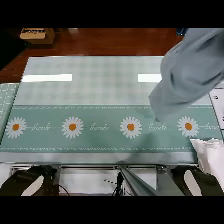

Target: Fold the shirts.

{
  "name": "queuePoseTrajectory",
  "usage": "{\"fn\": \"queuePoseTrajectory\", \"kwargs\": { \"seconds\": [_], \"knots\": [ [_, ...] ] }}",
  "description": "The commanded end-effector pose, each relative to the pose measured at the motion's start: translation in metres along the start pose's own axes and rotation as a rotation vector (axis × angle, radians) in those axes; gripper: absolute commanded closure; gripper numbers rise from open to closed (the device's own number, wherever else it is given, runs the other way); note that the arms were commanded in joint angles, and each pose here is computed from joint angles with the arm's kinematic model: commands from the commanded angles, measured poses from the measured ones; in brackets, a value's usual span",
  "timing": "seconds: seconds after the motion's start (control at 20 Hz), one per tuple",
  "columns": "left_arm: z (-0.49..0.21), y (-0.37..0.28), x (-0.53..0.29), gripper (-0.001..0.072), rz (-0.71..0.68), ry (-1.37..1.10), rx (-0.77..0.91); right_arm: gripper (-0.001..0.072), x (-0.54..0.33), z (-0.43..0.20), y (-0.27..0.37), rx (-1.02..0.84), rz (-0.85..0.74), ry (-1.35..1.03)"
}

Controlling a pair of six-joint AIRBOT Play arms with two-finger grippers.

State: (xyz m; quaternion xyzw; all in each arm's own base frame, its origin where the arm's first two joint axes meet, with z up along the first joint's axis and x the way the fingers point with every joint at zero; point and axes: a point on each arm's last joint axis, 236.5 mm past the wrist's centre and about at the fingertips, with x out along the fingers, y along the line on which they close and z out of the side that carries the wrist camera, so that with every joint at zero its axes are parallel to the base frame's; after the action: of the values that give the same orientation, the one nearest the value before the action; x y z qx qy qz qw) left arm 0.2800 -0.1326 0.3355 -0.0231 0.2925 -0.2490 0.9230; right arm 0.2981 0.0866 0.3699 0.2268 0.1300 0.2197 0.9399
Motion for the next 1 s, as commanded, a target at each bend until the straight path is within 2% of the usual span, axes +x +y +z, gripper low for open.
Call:
{"fn": "queuePoseTrajectory", "kwargs": {
  "seconds": [0.0, 0.15, 0.35, 0.55, 0.6, 0.7, 0.75, 0.95],
  "knots": [
    [-0.03, 0.005, 0.019, 0.0026, -0.006, 0.097, -0.035, 0.069, 0.043, -0.056, 0.021, -0.003, 0.138, 0.238],
    [-0.06, 0.011, 0.04, 0.0026, -0.011, 0.19, -0.072, 0.069, 0.102, -0.134, 0.061, -0.087, 0.233, 0.439],
    [-0.093, 0.016, 0.053, 0.0026, -0.014, 0.301, -0.098, 0.0689, 0.168, -0.248, 0.131, -0.138, 0.358, 0.589],
    [-0.124, 0.02, 0.065, 0.0026, -0.017, 0.391, -0.121, 0.0687, 0.206, -0.331, 0.133, -0.122, 0.333, 0.705],
    [-0.135, 0.022, 0.069, 0.0026, -0.017, 0.42, -0.132, 0.0641, 0.212, -0.339, 0.126, -0.116, 0.316, 0.719],
    [-0.159, 0.025, 0.079, 0.0026, -0.02, 0.484, -0.148, 0.0292, 0.219, -0.331, 0.112, -0.103, 0.288, 0.706],
    [-0.174, 0.027, 0.083, 0.0026, -0.022, 0.523, -0.148, 0.0254, 0.222, -0.319, 0.104, -0.096, 0.273, 0.683],
    [-0.233, 0.054, 0.089, 0.0026, 0.061, 0.681, -0.141, 0.0246, 0.209, -0.232, 0.038, -0.14, 0.152, 0.564]
  ]
}}
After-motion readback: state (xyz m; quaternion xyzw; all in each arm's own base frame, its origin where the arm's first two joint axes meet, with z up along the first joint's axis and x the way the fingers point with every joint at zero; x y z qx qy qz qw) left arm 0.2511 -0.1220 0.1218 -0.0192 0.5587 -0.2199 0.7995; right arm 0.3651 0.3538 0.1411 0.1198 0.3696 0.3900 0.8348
